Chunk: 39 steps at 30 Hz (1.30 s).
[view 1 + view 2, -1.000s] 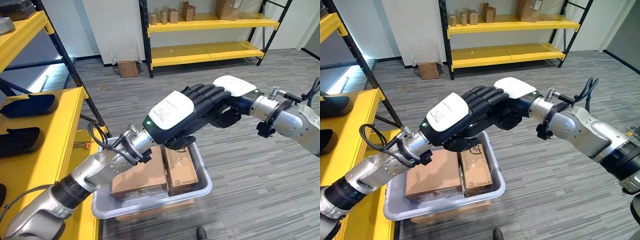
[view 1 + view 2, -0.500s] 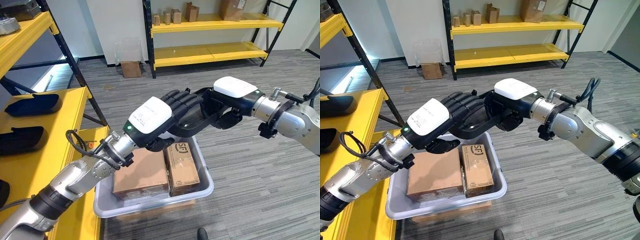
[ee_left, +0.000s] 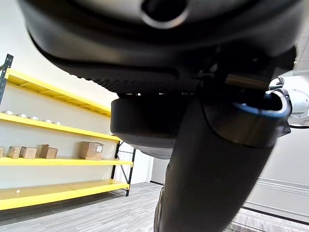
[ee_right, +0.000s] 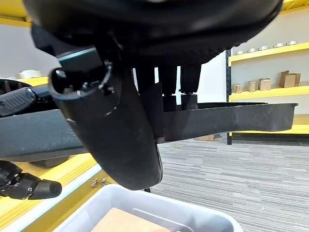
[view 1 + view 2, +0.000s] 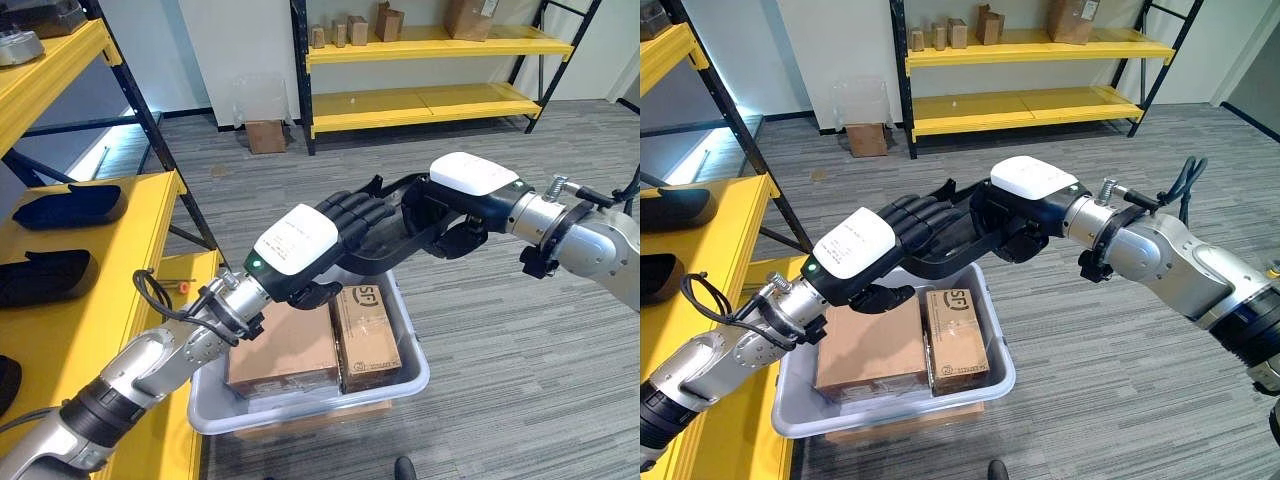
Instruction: Move parts from the plastic box to the shelf.
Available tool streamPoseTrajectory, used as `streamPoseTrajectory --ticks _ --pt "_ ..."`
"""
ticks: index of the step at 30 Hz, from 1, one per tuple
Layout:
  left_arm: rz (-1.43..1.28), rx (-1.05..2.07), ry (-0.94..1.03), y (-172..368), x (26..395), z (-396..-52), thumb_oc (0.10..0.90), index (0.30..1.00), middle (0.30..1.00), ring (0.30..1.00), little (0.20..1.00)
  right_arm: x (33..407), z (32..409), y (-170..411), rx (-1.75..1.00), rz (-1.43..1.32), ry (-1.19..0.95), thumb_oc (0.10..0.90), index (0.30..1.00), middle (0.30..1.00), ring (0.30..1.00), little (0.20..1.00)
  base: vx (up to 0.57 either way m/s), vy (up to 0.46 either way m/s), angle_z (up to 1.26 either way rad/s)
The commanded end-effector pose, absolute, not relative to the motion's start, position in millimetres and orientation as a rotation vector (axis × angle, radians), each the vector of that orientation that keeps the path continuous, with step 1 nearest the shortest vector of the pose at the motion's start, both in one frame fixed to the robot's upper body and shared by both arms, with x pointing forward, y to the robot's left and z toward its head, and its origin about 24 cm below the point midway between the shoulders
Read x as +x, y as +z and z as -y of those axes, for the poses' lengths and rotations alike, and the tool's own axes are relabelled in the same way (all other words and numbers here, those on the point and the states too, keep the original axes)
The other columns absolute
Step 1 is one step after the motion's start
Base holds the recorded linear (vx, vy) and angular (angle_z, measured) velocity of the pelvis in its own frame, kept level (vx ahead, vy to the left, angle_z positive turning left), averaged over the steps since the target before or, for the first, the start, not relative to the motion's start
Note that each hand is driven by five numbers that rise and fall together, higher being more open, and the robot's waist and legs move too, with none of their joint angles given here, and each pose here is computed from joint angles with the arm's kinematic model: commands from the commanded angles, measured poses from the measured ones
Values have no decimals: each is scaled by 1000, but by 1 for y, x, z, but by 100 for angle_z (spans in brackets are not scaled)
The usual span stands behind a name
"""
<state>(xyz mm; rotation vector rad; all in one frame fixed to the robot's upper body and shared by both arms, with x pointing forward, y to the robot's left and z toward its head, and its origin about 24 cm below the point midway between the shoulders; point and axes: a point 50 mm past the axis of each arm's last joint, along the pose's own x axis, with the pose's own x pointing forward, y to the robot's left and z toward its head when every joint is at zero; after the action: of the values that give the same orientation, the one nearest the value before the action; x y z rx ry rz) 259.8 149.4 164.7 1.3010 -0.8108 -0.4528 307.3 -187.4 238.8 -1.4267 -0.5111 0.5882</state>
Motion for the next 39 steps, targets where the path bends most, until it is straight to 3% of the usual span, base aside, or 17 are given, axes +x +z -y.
streamPoseTrajectory --ticks 1,13,15,16,17,39 --pt "949 1304 -306 197 270 -154 900 1000 1000 1000 1000 295 186 306 -1319 778 402 400 300 300 300 300 0 0 0" --pt "953 1262 -295 196 275 -147 900 1000 1000 1000 1000 297 186 302 -1300 771 401 400 300 300 300 300 0 0 0" --pt "955 1270 -300 195 276 -145 582 555 555 555 555 298 185 302 -1296 773 403 400 300 300 300 300 0 0 0" --pt "951 1275 -302 194 277 -145 451 371 371 371 371 298 184 302 -1293 777 400 400 300 300 300 300 0 0 0" --pt "947 1283 -309 193 278 -144 400 300 300 300 300 298 184 302 -1288 777 404 400 300 300 300 300 0 0 0" --pt "921 1275 -283 185 285 -141 400 300 300 300 300 298 184 301 -1256 773 407 400 300 300 300 300 0 0 0"
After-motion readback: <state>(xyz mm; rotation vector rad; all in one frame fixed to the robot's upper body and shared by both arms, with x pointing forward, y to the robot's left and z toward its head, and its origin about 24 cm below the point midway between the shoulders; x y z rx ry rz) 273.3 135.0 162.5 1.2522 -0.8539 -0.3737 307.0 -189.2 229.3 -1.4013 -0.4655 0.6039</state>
